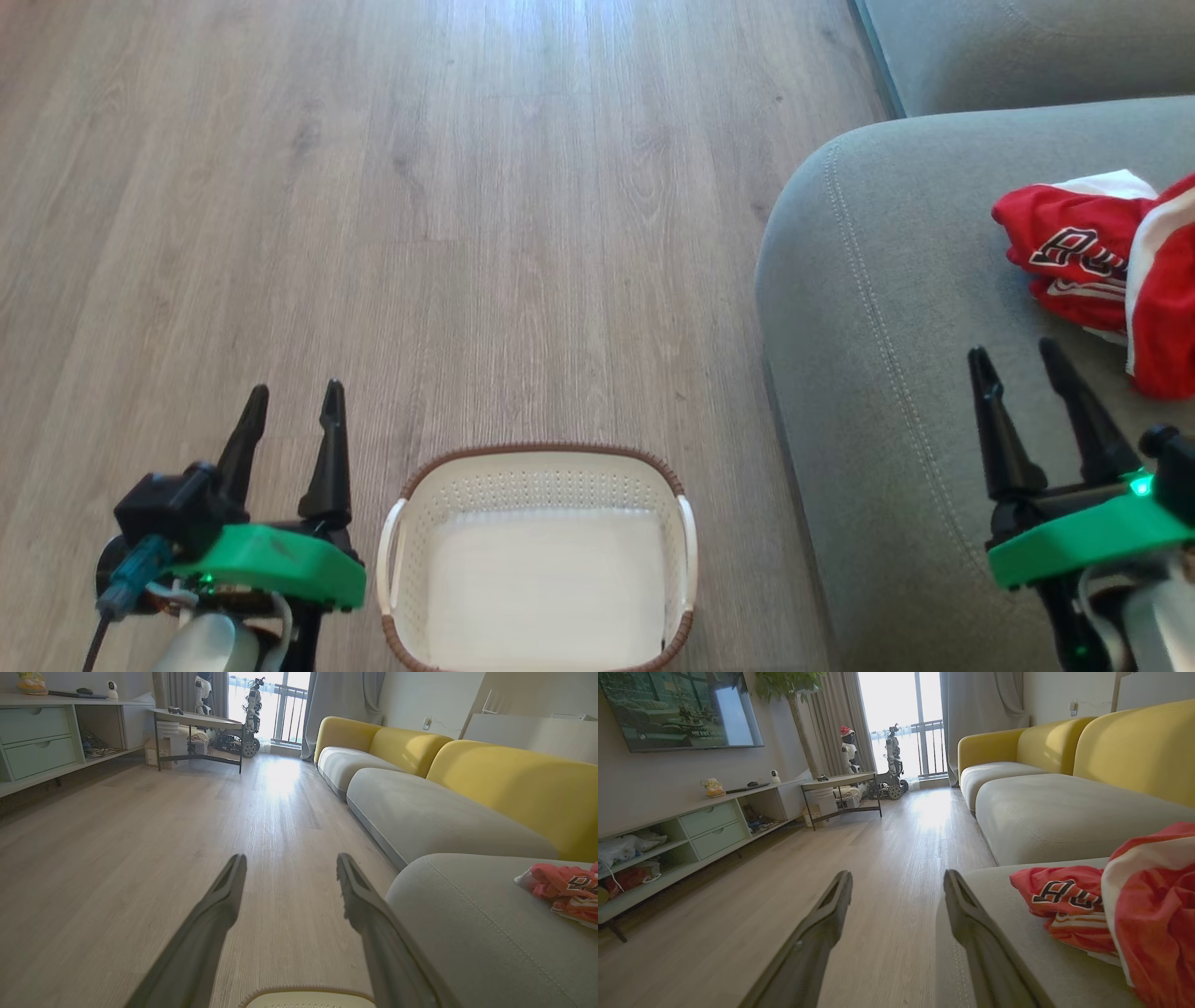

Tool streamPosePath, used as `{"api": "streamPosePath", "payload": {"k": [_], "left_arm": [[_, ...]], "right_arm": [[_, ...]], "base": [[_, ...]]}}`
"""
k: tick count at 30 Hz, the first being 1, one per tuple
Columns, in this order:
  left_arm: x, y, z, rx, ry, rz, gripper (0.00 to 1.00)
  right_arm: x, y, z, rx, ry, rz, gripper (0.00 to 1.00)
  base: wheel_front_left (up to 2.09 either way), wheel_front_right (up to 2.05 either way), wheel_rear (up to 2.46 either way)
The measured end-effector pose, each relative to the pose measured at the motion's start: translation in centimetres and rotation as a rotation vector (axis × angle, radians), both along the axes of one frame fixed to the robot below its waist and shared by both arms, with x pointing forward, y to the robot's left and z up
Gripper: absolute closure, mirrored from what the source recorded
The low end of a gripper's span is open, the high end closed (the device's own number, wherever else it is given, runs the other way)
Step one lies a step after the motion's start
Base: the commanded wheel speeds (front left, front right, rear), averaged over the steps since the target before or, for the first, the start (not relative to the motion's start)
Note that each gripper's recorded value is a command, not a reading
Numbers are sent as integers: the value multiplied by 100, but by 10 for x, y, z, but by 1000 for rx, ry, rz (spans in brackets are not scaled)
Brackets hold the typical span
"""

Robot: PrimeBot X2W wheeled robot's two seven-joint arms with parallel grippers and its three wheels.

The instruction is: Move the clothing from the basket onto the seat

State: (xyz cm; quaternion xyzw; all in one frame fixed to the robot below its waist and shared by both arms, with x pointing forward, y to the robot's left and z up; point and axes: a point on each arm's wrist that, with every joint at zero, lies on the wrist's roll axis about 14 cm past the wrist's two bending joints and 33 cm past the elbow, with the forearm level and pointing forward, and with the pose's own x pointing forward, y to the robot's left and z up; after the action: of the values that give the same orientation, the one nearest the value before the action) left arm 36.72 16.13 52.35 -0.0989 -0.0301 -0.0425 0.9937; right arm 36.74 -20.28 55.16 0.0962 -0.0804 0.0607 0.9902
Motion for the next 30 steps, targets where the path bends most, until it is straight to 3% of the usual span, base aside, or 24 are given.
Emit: {"api": "streamPosePath", "payload": {"k": [30], "left_arm": [[3,-2,-5,-11,-16,-2,0]], "right_arm": [[-3,13,-11,21,17,24,0]], "base": [[0,0,0]]}}
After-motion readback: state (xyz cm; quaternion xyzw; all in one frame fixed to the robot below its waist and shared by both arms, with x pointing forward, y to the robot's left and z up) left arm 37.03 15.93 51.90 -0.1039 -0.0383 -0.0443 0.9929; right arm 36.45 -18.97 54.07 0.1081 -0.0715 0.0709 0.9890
